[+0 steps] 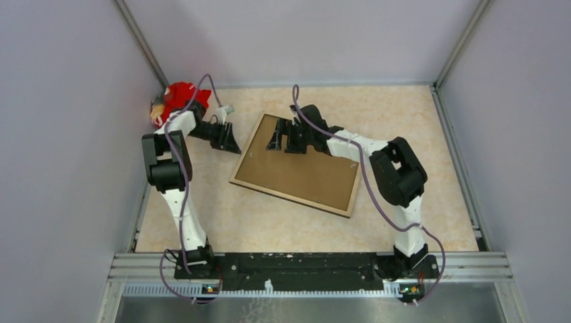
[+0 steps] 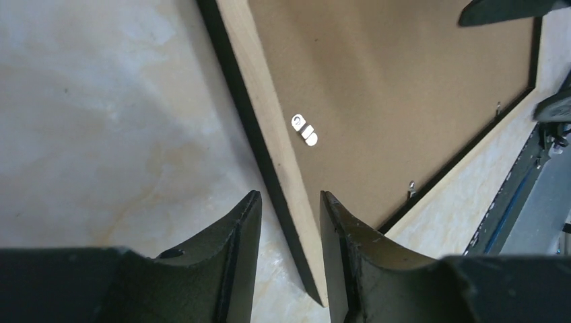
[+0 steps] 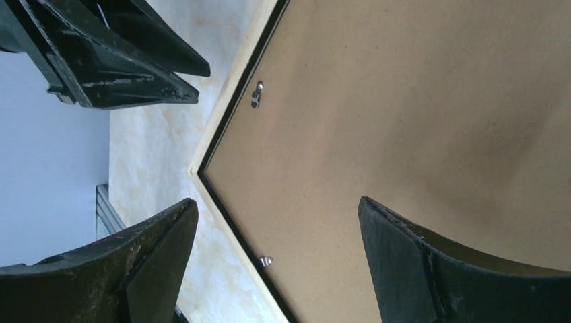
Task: Put the photo into the frame
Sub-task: Adjust the photo frame at the center of the board.
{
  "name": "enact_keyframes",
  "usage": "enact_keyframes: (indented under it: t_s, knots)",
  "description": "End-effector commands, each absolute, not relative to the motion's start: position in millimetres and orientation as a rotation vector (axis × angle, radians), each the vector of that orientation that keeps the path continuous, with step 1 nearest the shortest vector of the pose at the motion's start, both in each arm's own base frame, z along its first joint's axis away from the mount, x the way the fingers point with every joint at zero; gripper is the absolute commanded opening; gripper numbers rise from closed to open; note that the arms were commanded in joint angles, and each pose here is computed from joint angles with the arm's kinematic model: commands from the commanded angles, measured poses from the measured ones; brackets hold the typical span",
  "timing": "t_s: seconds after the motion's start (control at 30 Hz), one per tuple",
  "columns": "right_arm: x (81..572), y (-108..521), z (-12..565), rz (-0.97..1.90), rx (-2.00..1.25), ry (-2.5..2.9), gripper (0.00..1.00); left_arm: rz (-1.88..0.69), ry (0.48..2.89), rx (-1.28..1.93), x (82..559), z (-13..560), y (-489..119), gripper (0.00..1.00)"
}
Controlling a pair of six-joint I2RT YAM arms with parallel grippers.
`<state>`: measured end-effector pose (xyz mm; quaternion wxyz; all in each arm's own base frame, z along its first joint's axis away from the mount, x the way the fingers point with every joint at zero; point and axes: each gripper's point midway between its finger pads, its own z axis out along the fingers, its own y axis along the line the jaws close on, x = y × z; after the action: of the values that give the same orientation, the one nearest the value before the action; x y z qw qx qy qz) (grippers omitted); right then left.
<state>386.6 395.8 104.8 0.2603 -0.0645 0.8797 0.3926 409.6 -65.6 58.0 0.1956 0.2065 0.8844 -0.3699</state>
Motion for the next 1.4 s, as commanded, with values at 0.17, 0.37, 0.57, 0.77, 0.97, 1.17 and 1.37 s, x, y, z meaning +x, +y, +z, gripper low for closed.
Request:
enact_keyframes:
  t_s: [0.17,0.37,0.57,0.77,0.97,1.17,1.37]
  knots:
    - [379,409,143,1.204,-0.153,2.222,0.85,-1.169,2.415,0.560,407,54,-87,0.34]
    - [368,417,130,1.247,-0.146,2.245,0.83,-1.151,2.466,0.573,394,31,-89,0.26]
    - [359,423,128,1.271,-0.166,2.243,0.82,-1.113,2.490,0.581,388,26,-87,0.21]
    - [357,424,132,1.275,-0.179,2.236,0.82,-1.046,2.384,0.636,408,69,-85,0.30]
    - [356,426,132,1.287,-0.181,2.234,0.82,-0.938,2.343,0.636,438,87,-78,0.49]
    - [355,426,131,1.292,-0.184,2.238,0.82,-0.953,2.365,0.633,436,73,-78,0.49]
    - [354,427,132,1.307,-0.183,2.233,0.82,-0.960,2.410,0.629,427,51,-78,0.39]
